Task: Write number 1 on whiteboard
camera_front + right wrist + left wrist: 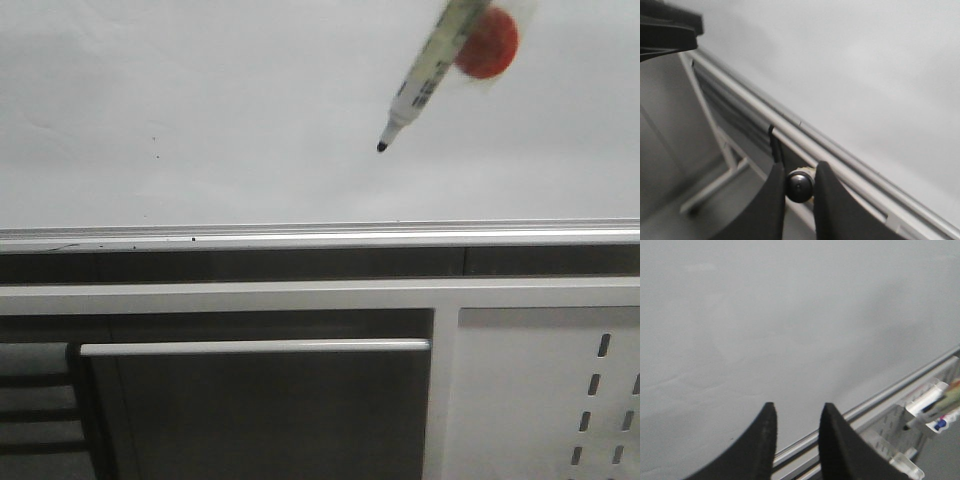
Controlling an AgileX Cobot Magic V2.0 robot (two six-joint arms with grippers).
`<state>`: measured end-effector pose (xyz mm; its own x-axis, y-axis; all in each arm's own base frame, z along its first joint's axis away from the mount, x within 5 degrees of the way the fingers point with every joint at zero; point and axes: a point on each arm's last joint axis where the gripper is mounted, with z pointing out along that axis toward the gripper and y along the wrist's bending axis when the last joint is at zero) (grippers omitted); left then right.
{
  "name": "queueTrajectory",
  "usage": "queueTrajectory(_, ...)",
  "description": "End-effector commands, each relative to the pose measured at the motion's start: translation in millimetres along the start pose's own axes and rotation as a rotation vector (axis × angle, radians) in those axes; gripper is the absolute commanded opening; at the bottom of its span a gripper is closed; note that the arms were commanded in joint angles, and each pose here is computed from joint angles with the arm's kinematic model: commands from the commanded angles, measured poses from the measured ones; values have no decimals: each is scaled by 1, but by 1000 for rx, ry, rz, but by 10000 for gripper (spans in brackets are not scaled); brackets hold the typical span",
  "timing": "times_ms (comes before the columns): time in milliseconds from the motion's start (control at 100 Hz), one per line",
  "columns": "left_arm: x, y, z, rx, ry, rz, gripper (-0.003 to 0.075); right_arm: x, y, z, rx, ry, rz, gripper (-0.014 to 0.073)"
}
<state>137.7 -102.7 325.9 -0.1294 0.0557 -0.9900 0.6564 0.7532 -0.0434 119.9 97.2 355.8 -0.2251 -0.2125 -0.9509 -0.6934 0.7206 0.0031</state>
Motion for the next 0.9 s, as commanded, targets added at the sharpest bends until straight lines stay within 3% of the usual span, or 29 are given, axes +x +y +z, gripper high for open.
queueTrajectory(0,-5,2,-19,-41,-74,-66,-21,3,-3,-22,84,-230,37,-43)
queueTrajectory(260,3,3,-41,-89,-129,-91,-20,40,-4,-33,141,-304,73,-43)
queueTrajectory(520,3,4,-41,-94,-127,-91,-20,31,-10,-37,199,-414,89,-43)
queueTrajectory(890,4,10,-42,-162,-123,-96,-20,11,-14,-21,237,-407,-57,-43)
